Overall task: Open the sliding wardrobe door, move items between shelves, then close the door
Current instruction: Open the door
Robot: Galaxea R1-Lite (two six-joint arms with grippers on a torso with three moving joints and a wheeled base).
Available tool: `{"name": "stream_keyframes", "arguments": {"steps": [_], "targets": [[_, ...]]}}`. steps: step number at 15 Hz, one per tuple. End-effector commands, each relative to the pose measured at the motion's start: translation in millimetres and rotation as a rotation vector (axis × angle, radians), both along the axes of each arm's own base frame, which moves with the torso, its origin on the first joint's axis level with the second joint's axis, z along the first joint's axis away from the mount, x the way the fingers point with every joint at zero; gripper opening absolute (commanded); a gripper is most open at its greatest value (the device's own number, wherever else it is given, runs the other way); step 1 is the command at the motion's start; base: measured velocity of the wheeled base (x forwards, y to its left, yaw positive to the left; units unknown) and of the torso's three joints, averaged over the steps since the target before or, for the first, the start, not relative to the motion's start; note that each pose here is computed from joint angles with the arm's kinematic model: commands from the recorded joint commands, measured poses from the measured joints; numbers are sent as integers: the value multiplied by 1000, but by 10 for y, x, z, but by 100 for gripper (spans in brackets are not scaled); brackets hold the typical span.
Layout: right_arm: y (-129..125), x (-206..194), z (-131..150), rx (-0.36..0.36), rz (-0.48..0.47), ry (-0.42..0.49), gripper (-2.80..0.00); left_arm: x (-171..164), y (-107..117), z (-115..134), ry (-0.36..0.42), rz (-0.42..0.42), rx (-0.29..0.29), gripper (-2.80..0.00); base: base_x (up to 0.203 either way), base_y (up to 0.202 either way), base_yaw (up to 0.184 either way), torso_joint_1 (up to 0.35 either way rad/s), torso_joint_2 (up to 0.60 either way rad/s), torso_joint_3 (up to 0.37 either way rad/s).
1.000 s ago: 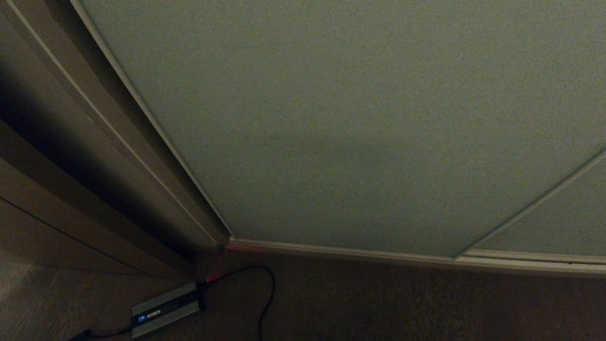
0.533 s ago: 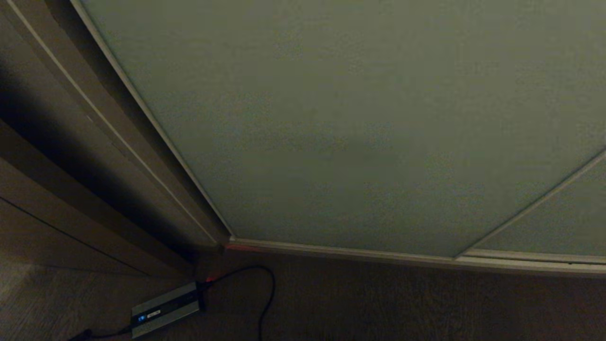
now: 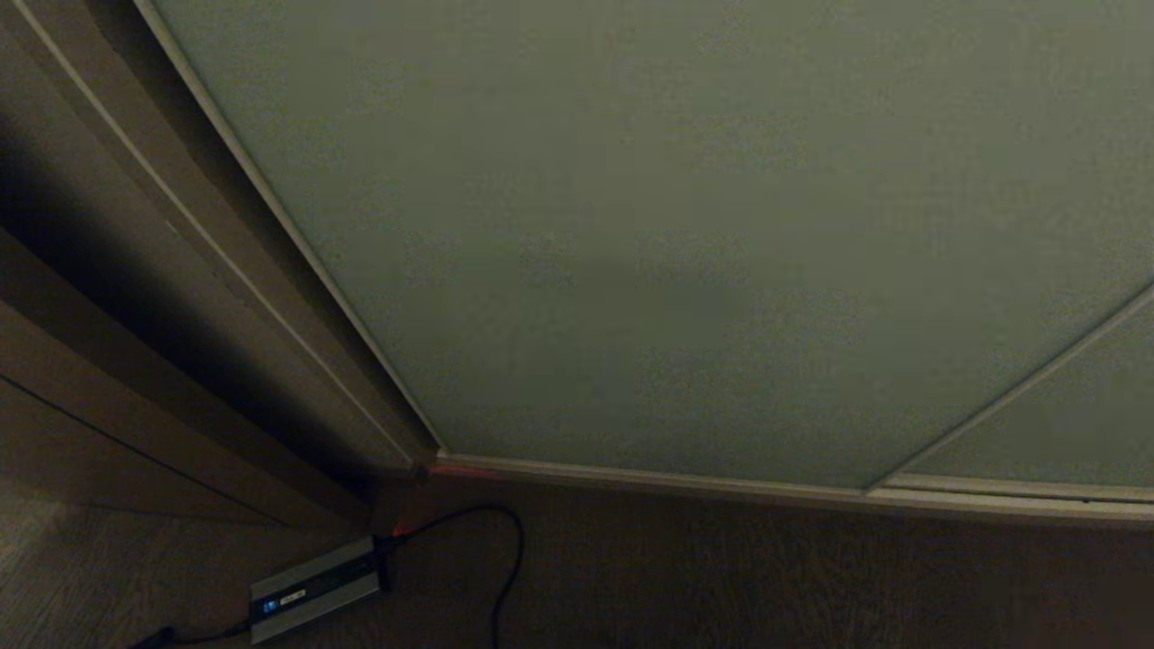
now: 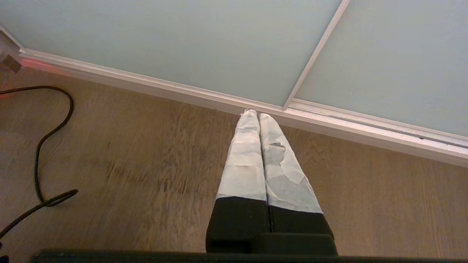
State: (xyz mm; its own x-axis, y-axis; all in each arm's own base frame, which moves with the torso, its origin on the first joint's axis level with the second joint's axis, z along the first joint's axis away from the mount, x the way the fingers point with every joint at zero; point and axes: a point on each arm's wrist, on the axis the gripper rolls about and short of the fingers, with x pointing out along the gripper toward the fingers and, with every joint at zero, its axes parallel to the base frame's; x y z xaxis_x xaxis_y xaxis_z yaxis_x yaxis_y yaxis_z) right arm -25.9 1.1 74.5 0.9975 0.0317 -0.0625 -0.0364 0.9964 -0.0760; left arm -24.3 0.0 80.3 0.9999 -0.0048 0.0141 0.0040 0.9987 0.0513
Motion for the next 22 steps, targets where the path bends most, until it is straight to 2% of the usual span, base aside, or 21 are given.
{"name": "stream_keyframes", "arguments": {"steps": [1,3,5,8,9,10,11,15,17,20,22], "targets": [[0,1,0,-1,1,2,-280,15,0,-31,2,2,4,-280,0,0,0,0,0,0],[0,1,0,-1,1,2,-280,10,1,24,-46,7,9,-280,0,0,0,0,0,0],[0,1,0,-1,1,2,-280,-58,4,258,-167,21,30,-280,0,0,0,0,0,0],[0,1,0,-1,1,2,-280,-278,11,735,-336,56,42,-280,0,0,0,0,0,0],[0,1,0,-1,1,2,-280,-367,15,962,-391,75,41,-280,0,0,0,0,0,0],[0,1,0,-1,1,2,-280,-411,18,1210,-424,92,38,-280,0,0,0,0,0,0],[0,1,0,-1,1,2,-280,-379,21,1430,-425,109,35,-280,0,0,0,0,0,0],[0,1,0,-1,1,2,-280,45,33,2281,-443,189,22,-280,0,0,0,0,0,0],[0,1,0,-1,1,2,-280,375,46,2599,-508,231,13,-280,0,0,0,0,0,0],[0,1,0,0,0,2,-280,862,76,2877,-638,264,2,-280,0,0,0,0,0,0],[0,1,0,-1,1,2,-280,1115,91,2956,-655,258,-20,-280,0,0,0,0,0,0]]}}
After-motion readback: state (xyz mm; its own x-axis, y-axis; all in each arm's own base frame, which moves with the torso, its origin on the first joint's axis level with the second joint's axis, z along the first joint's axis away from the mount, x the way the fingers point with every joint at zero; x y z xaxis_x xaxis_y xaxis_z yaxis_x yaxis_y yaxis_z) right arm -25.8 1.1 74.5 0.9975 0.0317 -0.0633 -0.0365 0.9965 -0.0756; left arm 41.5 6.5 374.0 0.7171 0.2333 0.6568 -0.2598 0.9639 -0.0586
